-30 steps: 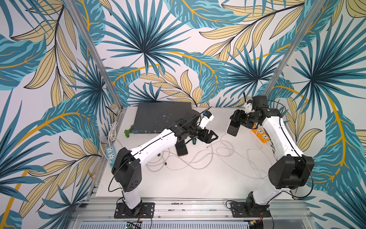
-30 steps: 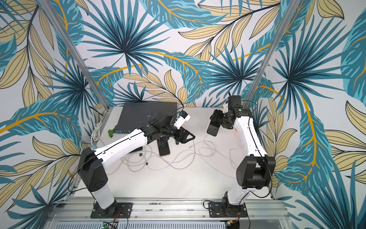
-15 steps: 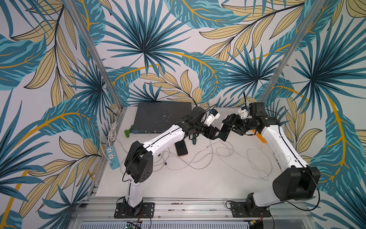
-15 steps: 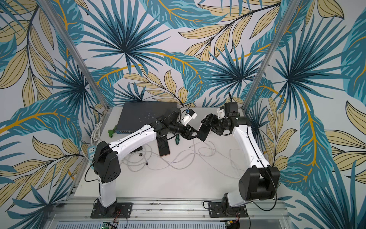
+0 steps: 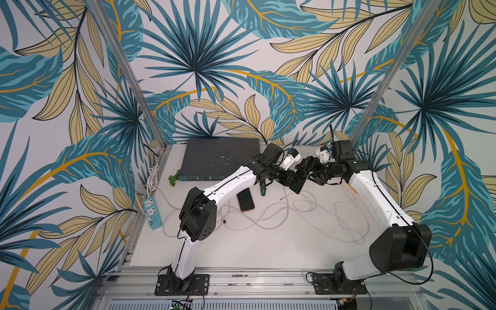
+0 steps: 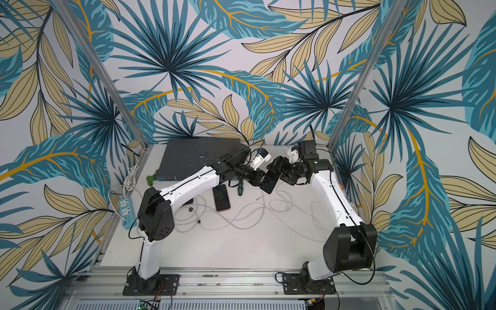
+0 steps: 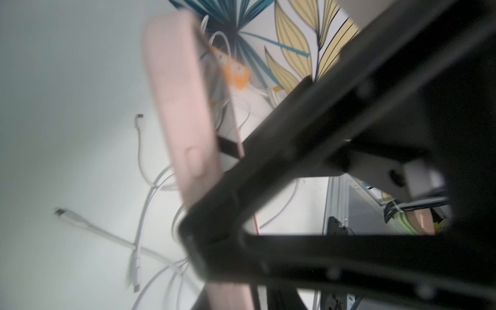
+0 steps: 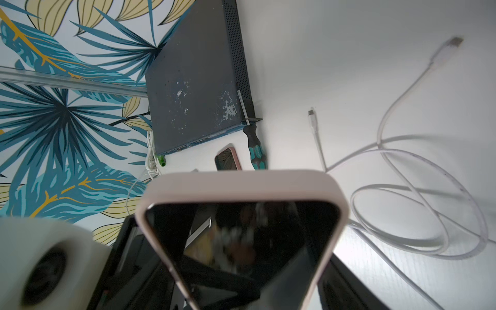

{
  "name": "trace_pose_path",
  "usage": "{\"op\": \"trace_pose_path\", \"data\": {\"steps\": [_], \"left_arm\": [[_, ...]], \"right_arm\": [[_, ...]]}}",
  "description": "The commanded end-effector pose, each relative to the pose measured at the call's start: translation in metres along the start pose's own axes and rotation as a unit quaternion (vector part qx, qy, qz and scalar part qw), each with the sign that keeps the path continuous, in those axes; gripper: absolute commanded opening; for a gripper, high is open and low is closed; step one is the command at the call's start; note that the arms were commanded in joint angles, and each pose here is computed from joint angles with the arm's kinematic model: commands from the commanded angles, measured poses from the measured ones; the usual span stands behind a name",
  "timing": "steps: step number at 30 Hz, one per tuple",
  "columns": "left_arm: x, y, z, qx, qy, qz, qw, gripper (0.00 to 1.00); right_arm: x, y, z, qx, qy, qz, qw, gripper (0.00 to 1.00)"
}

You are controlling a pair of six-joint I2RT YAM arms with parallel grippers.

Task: Plug the charging cable into the phone
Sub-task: Pick up the phone at the center of the board.

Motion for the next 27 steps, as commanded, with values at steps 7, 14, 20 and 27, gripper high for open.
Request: {"op": "trace_pose_path", "data": {"steps": [7, 14, 20, 27], "left_arm": [[0.019, -0.045, -0.031, 0.011, 0.008, -0.021, 1.0, 0.0], [0.031, -0.124, -0.083, -0.052, 0.023, -0.134, 0.989, 0.0], [0.033, -0.167, -0.106, -0.098, 0.023, -0.201, 0.974, 0.0], [0.035, -0.171, -0.111, -0.142, 0.014, -0.212, 0.967, 0.0]], "right_arm": [[-0.009, -0.056, 0.045, 0.059, -0.144, -0.044, 0.987, 0.99], [-0.04, -0.096, 0.068, 0.19, -0.294, -0.105, 0.931, 1.0], [-0.059, -0.091, 0.081, 0.299, -0.335, -0.075, 0.89, 0.98], [-0.07, -0.099, 0.097, 0.369, -0.353, -0.041, 0.859, 0.82]]}}
Point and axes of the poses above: each gripper's point midway between its finger pads, its own y axis out along the fingers, its own z axis along the line the jaws close on, x = y × z, the point moved 2 cm from there along -y, back along the fingers, and after that the axes turned 13 degrees about y, right-handed, at the moved point
